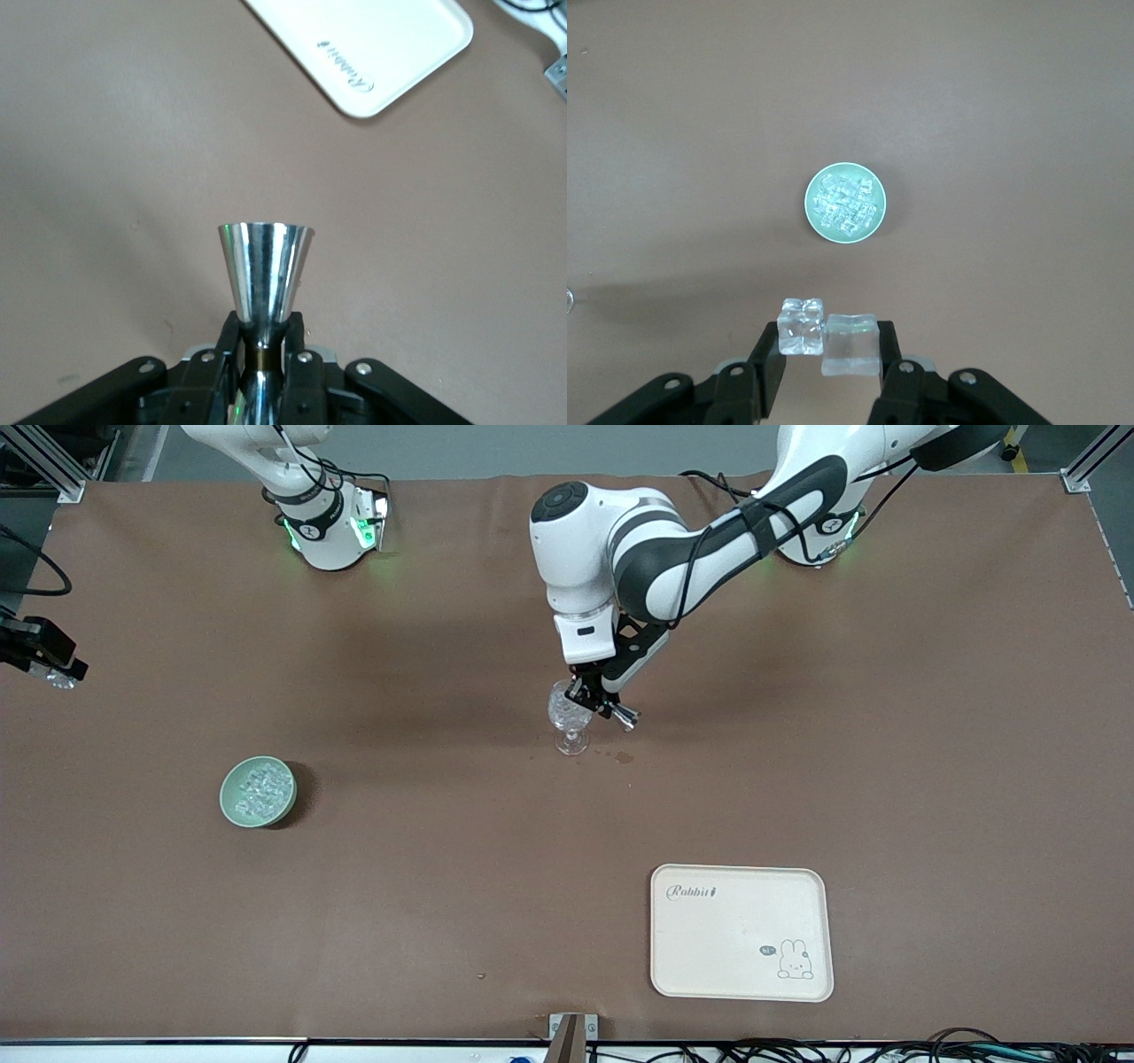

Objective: Pour wine and add ice with both arms
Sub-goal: 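Hold the tilted jigger above the glass rim with the left gripper, then carry the ice toward the glass with the right gripper while the left gripper withdraws, then drop the ice into the glass while the left gripper carries the jigger to the tray, then set the jigger on the tray with the left gripper while the right gripper withdraws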

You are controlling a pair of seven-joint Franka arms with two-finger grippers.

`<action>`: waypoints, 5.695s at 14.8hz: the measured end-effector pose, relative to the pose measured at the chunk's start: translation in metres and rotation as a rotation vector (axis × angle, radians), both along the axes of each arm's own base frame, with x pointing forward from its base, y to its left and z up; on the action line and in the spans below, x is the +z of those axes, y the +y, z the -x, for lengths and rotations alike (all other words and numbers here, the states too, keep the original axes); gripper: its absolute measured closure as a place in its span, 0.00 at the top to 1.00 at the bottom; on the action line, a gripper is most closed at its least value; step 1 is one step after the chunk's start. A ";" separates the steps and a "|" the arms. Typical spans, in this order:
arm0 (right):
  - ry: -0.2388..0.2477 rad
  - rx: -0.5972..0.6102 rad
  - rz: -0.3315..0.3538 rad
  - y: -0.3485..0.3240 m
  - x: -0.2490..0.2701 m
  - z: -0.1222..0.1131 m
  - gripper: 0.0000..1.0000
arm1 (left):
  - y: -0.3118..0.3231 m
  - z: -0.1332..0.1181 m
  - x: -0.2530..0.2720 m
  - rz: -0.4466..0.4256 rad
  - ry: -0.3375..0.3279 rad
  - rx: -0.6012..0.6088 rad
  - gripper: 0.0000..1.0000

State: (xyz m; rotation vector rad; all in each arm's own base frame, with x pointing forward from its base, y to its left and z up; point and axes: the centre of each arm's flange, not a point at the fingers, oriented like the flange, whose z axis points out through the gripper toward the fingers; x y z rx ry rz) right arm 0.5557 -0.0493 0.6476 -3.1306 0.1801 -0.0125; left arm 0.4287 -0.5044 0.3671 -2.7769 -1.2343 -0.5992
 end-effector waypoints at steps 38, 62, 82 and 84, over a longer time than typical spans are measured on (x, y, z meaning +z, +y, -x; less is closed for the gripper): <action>0.035 -0.251 -0.081 0.543 -0.210 0.084 0.47 | 0.354 -0.304 -0.065 0.984 0.489 0.497 0.22; 0.026 -0.258 -0.039 0.559 -0.259 0.078 0.47 | 0.405 -0.337 -0.228 1.624 0.147 0.862 0.22; -0.148 -0.242 0.020 0.445 -0.146 -0.005 1.00 | 0.455 -0.327 -0.157 1.328 0.206 0.581 1.00; -0.142 -0.241 0.035 0.382 -0.109 -0.024 1.00 | 0.469 -0.325 -0.134 1.176 0.241 0.459 1.00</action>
